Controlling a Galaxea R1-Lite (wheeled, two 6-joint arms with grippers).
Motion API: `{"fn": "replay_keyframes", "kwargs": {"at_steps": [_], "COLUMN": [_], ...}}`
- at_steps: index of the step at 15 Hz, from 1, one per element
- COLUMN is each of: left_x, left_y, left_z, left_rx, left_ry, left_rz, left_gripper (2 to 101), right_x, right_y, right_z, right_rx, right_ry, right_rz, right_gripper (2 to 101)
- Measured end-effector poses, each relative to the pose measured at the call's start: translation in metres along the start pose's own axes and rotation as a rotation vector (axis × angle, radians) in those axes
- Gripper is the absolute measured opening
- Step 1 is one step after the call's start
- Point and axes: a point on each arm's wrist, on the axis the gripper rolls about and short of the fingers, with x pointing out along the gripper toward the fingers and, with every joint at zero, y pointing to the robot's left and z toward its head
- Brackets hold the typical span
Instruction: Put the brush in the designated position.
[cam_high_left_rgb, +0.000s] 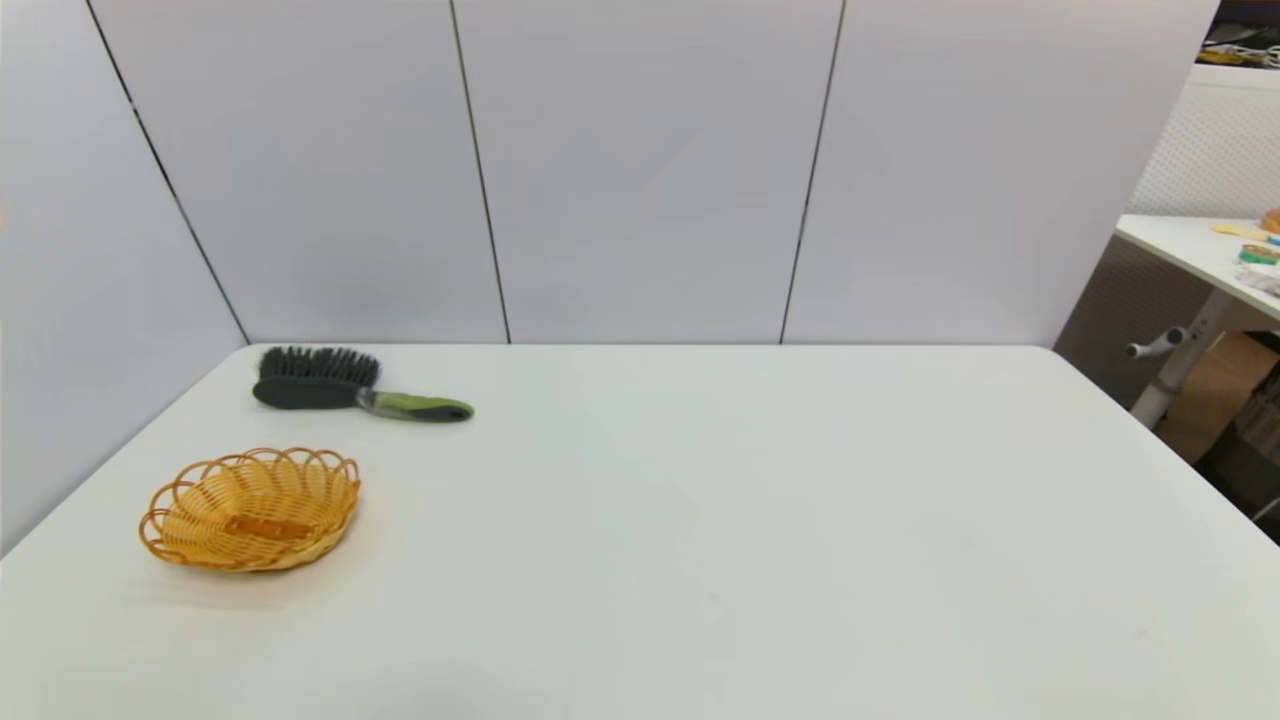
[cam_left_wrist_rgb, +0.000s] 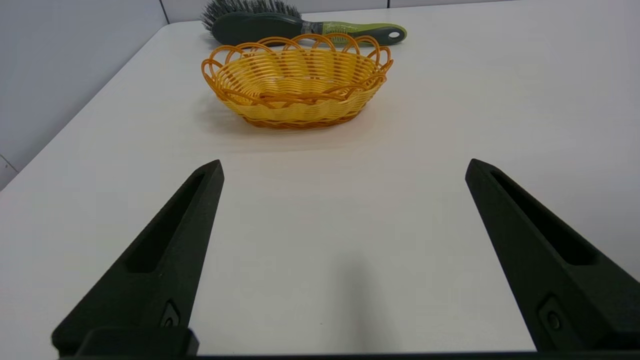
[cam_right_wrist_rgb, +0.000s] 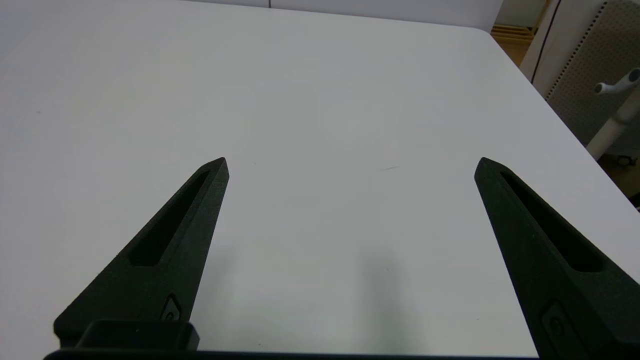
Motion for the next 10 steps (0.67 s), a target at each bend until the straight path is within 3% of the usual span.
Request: {"fn": "replay_keyframes", "kwargs": {"at_steps": [10], "left_x": [0.0], "left_y": [0.0], "left_z": [0.0], "left_rx": [-0.001], "left_ry": [0.001], "left_rz": [0.0], "left_gripper": [97.8], "right_x": [0.0], "right_y": [0.0], "right_z": [0.0001], "right_rx": [0.021], "right_ry": [-0.001], "right_rz": [-0.001], "right_gripper": [97.3]}}
